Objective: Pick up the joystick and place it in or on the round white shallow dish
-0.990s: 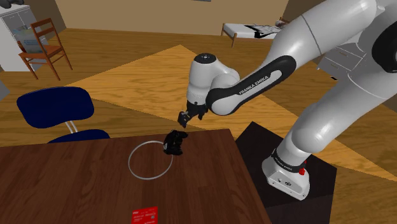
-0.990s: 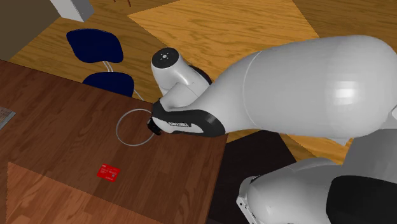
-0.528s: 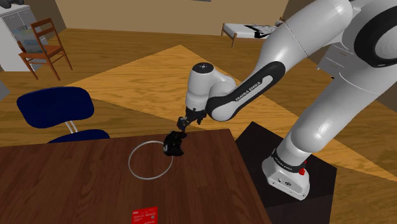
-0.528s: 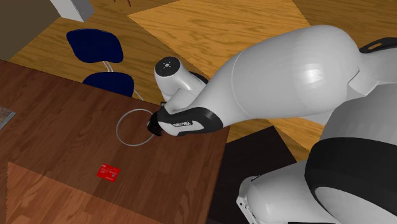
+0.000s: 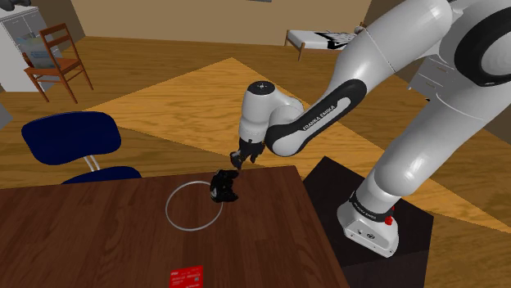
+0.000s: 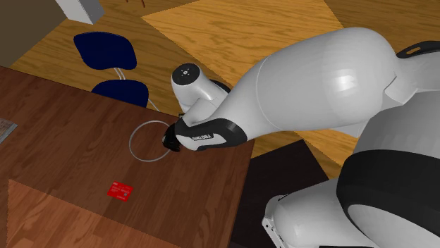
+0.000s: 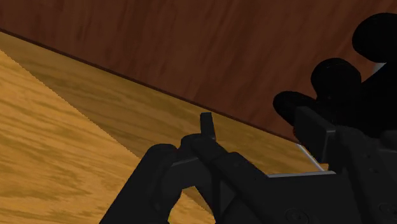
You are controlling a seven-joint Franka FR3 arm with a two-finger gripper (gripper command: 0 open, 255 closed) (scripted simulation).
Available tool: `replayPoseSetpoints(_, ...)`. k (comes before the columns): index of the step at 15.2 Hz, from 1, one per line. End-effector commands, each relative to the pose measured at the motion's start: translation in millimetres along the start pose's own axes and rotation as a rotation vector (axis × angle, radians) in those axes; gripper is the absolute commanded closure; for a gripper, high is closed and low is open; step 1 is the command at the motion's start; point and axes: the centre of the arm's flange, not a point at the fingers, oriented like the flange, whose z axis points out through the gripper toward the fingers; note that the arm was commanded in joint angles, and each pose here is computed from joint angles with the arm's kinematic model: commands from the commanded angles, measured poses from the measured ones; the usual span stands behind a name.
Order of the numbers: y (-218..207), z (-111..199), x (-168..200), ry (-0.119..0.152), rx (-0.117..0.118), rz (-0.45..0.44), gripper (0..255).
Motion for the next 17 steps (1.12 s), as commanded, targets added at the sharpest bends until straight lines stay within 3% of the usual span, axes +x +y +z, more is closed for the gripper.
replayPoseSetpoints(1, 0, 0, 0, 0.0, 0.0, 0.0, 255)
replayPoseSetpoints(9, 0, 0, 0, 0.0, 0.0, 0.0, 255)
replayPoseSetpoints(10, 0, 0, 0, 0.0, 0.0, 0.0, 0)
replayPoseSetpoints(17, -102, -16, -20, -0.019, -0.09, 0.067, 0)
